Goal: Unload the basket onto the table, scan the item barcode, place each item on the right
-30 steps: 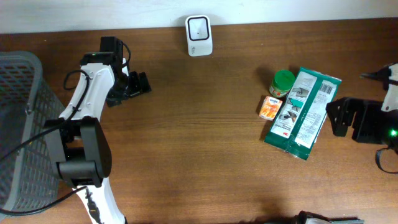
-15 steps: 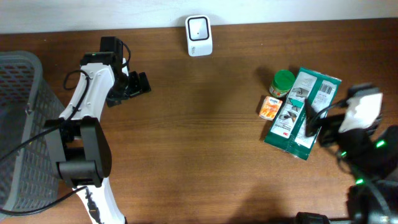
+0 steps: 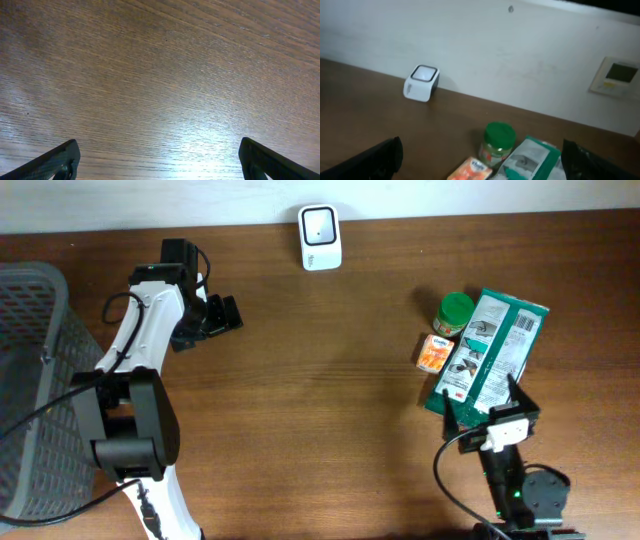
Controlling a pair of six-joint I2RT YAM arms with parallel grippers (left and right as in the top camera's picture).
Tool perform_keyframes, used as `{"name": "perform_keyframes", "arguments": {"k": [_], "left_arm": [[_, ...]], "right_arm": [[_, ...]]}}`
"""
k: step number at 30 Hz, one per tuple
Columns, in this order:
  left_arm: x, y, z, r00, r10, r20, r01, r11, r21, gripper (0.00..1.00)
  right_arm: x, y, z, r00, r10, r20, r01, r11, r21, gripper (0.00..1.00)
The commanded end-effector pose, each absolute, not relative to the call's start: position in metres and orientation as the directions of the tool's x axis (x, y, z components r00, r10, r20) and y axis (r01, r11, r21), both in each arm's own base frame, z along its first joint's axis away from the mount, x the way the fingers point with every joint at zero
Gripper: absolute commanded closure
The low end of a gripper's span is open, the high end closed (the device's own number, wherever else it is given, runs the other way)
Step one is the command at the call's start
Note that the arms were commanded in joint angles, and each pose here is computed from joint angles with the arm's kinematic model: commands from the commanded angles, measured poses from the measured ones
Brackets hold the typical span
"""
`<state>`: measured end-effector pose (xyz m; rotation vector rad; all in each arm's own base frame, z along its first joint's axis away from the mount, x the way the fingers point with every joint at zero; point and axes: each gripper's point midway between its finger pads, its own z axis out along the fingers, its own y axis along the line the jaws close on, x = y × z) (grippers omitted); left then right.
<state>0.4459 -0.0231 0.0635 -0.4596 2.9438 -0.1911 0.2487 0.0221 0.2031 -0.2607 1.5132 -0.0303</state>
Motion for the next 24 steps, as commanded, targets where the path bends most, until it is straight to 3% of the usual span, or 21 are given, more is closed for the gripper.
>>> {"name": "perform_keyframes", "arguments": {"k": [1, 8, 24], "left_arm": [[0.450, -0.021, 0.073, -0.937, -0.311, -0.159, -0.287, 0.945, -0.154, 0.01], [0.450, -0.021, 0.073, -0.937, -0.311, -0.159, -0.287, 0.945, -0.154, 0.01], [0.450, -0.021, 0.073, -0.937, -0.310, -0.159, -0.287, 0.946, -0.153, 0.01]], "right_arm": [[0.247, 0.024, 0.188, 0.070, -0.174, -0.982, -0.145, 0.973, -0.182, 0.02], [0.244, 0.025, 0.160, -0.033, -0.171, -0.985, -0.166, 0.973, -0.163, 0.02], [0.244, 0.025, 0.160, -0.033, -0.171, -0.985, -0.166, 0.973, -0.163, 0.02]]}}
